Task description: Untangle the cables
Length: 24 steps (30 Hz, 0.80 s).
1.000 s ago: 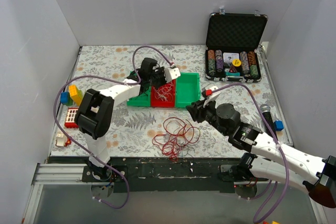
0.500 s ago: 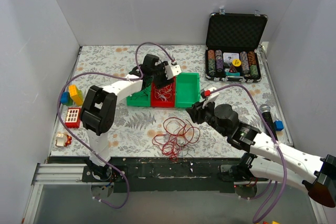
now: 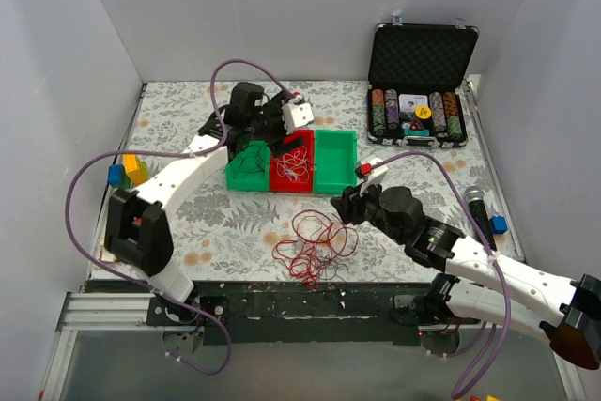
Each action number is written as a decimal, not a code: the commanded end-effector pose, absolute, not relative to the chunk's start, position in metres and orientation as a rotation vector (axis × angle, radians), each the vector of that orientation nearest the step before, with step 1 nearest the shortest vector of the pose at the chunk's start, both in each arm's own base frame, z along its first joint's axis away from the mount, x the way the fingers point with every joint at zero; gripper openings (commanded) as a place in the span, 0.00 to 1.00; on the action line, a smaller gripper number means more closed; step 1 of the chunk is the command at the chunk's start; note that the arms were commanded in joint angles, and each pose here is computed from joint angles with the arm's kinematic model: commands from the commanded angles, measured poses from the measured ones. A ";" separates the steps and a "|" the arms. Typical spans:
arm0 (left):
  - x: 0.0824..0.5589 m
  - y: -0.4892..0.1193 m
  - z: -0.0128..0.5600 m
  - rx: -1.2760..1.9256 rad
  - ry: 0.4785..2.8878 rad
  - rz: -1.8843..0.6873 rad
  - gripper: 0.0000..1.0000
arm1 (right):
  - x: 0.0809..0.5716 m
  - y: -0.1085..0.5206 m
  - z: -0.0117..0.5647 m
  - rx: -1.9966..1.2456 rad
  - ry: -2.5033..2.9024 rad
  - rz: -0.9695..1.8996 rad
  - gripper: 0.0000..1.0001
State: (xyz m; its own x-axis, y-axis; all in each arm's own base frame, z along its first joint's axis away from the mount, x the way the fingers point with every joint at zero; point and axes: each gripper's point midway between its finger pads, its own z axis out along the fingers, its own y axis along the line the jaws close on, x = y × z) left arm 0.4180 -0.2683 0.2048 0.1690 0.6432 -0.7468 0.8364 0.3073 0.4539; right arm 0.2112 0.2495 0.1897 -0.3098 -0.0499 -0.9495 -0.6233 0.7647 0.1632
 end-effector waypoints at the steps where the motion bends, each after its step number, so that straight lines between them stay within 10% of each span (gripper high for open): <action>1: 0.321 -0.274 0.241 1.529 1.420 -0.564 0.87 | 0.205 0.243 0.186 -0.503 1.824 0.641 0.53; 8: 0.217 -0.255 0.144 1.832 1.443 -0.767 0.87 | 0.198 0.229 0.151 -0.449 1.907 0.627 0.54; 24: 0.194 -0.252 0.086 2.024 1.602 -1.023 0.63 | 0.210 0.227 0.153 -0.442 1.910 0.554 0.53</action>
